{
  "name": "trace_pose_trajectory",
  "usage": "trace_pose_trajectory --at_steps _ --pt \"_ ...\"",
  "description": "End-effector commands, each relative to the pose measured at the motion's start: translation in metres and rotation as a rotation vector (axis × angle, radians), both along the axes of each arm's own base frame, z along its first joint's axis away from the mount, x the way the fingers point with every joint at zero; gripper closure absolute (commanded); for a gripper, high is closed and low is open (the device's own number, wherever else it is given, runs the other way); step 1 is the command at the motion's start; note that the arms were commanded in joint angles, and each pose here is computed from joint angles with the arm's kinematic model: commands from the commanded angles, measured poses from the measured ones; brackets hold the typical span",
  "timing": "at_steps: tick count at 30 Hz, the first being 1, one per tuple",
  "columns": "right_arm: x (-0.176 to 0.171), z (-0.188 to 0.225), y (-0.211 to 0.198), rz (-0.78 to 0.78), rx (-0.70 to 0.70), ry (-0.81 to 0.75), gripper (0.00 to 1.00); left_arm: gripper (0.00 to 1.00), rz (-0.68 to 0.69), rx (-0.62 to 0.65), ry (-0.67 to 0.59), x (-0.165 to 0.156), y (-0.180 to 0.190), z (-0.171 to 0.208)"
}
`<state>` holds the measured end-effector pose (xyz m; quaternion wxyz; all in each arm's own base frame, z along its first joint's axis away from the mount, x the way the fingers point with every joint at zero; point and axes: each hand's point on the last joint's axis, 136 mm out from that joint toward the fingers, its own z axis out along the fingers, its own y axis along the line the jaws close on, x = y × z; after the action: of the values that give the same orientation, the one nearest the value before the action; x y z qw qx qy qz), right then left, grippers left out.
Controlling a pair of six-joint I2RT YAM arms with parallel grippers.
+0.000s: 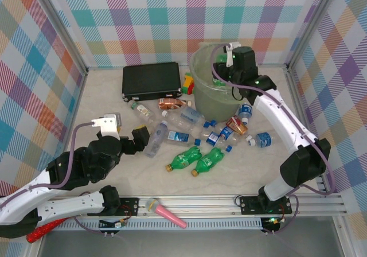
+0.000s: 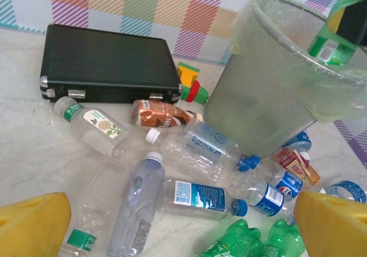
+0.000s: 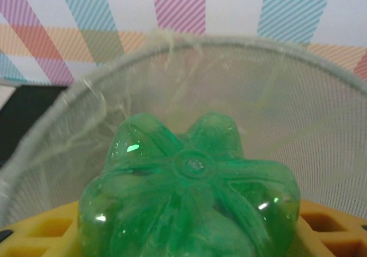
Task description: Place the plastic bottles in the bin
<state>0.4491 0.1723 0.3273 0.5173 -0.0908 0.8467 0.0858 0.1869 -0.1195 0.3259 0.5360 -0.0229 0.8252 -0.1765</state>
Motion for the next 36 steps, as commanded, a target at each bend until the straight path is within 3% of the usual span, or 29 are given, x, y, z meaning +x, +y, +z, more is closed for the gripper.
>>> trace_pose_trajectory --at_steps 1,4,8,17,22,26,36 --pt "0.000 0.013 -0.001 -0.005 0.001 -0.064 0.39 0.00 -0.003 -0.003 -0.007 -0.001 0.002 0.006" --pt "-0.002 0.007 -0.001 -0.004 -0.010 -0.047 0.32 0.00 -0.010 0.003 -0.004 -0.002 0.000 0.006" --pt "-0.006 0.017 -0.003 -0.005 -0.011 -0.050 0.11 0.00 -0.018 0.007 0.001 -0.002 -0.001 0.005" --pt "-0.024 0.056 -0.009 0.006 0.019 -0.101 0.07 0.00 -0.039 0.020 0.011 -0.002 -0.007 0.000" --pt "-0.044 0.074 -0.011 0.026 0.074 -0.111 0.00 0.00 -0.066 0.042 0.022 -0.002 -0.014 -0.005" --pt "-0.068 0.082 -0.013 0.052 0.127 -0.104 0.01 0.00 -0.096 0.057 0.035 -0.004 -0.019 -0.009" --pt "-0.146 0.055 -0.022 0.116 0.279 -0.037 0.01 0.00 -0.240 0.159 0.156 -0.011 -0.056 -0.044"
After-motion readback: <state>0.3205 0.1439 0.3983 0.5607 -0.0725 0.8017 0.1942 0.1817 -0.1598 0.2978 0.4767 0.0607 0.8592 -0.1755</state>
